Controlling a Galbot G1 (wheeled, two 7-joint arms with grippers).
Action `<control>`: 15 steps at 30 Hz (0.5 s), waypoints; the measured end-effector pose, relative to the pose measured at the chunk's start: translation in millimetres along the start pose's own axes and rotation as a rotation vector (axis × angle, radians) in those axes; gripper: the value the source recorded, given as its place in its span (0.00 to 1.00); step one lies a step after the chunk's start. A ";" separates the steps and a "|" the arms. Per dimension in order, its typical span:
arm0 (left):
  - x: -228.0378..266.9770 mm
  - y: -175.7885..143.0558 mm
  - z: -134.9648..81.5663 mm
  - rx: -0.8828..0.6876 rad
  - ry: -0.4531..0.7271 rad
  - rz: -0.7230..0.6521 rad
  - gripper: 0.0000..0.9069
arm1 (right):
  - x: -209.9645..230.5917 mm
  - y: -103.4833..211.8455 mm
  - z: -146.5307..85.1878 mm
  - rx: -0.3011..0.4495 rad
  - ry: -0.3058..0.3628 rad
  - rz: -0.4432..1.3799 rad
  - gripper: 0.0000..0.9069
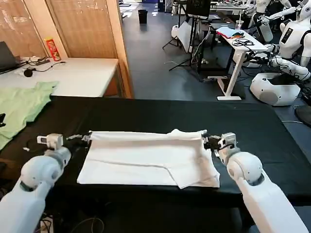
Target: Fold and organize the clothes.
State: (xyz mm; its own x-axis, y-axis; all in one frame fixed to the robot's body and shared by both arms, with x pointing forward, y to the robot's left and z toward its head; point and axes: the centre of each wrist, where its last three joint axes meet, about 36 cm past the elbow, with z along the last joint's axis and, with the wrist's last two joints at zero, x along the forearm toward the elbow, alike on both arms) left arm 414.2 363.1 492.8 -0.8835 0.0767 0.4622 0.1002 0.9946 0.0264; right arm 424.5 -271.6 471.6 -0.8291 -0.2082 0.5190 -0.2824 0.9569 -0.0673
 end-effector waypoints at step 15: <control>46.6 -8.7 43.4 0.006 0.069 -0.035 0.19 | 32.8 16.0 24.6 0.010 0.038 0.007 0.03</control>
State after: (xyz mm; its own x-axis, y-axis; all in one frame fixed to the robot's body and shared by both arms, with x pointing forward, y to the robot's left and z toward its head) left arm 352.3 361.0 475.7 -0.8529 0.0370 0.5207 0.0666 0.9970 0.0383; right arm 380.9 -268.1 466.6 -0.8124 -0.1931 0.5503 -0.2814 0.9563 -0.0798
